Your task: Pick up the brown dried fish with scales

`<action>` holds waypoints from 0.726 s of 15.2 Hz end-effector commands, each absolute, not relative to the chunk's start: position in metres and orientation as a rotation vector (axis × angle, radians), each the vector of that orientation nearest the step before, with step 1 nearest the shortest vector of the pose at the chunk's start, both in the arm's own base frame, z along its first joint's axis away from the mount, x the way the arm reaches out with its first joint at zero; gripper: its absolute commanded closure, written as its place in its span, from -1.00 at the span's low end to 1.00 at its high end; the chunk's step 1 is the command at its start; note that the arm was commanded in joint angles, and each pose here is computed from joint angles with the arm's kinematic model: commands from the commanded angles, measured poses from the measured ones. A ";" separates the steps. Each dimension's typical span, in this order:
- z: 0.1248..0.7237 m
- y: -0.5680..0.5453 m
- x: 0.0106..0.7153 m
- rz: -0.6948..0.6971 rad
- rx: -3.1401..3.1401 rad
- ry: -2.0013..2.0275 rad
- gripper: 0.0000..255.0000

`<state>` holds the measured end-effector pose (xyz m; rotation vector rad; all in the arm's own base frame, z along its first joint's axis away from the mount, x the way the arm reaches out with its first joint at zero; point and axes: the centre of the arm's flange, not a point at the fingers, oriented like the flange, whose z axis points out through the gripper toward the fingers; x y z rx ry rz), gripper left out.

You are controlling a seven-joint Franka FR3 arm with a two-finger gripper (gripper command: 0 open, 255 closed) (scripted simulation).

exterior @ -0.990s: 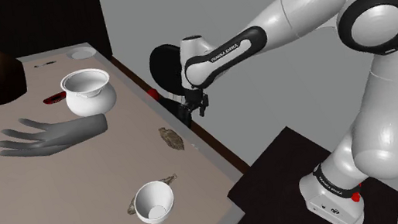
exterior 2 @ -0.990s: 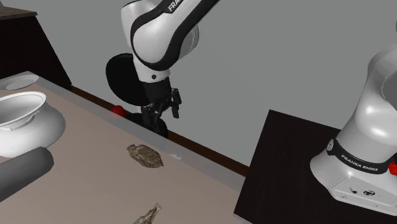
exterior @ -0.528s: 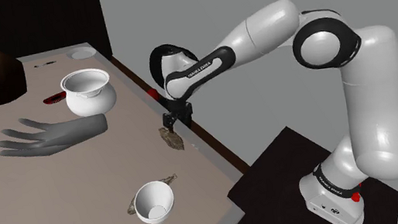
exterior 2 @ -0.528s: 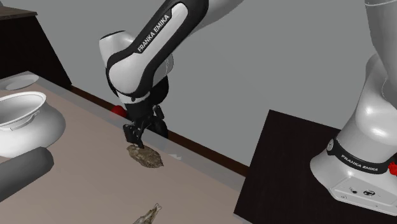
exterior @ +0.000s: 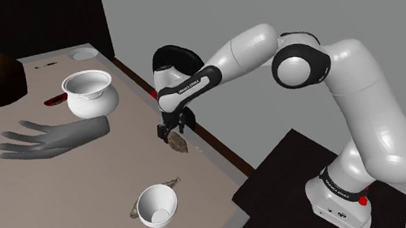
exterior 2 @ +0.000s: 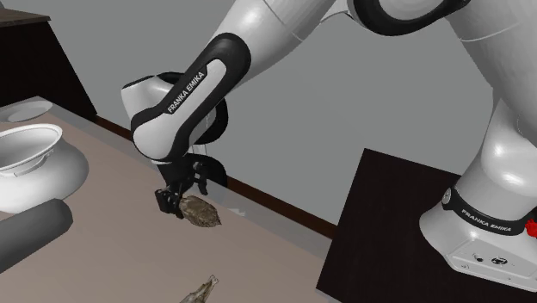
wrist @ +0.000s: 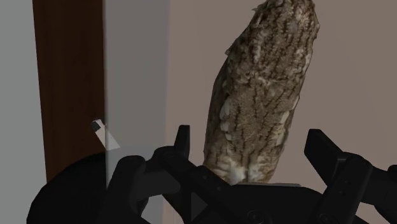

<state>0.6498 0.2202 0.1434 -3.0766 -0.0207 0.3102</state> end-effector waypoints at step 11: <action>0.118 0.222 0.650 0.310 -3.076 -0.021 1.00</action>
